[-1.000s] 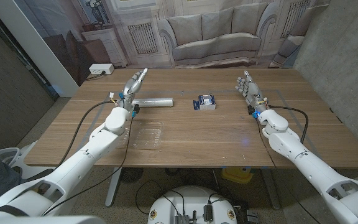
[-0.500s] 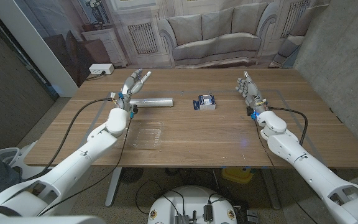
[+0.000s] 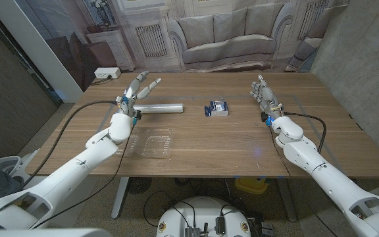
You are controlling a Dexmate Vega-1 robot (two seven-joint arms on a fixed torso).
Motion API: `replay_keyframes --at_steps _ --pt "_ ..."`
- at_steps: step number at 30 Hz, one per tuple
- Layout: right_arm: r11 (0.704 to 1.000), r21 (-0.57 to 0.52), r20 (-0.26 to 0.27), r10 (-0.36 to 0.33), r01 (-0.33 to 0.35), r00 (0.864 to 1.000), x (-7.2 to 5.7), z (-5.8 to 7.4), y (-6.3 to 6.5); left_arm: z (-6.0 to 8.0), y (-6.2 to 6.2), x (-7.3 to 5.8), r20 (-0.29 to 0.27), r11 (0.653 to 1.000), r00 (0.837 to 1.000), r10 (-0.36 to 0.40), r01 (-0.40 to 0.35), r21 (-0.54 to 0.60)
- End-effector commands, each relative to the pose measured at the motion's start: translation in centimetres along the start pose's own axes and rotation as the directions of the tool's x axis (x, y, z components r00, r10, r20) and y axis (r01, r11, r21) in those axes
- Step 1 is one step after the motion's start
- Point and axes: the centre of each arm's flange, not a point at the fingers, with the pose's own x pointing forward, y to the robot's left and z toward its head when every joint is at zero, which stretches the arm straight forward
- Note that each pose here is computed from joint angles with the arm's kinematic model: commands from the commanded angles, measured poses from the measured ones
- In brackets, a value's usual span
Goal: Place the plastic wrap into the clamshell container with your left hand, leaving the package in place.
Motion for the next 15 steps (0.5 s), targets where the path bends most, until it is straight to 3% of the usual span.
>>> replay_keyframes --at_steps 1,15 --pt "1.0 -0.019 0.003 -0.01 0.01 1.0 0.2 0.7 0.34 0.92 1.73 -0.32 0.018 0.985 1.0 0.0 -0.003 0.172" --pt "0.999 -0.035 0.007 -0.001 0.002 1.0 0.77 1.31 0.75 0.76 2.41 -0.7 -0.015 0.958 0.999 -0.029 0.032 0.284"
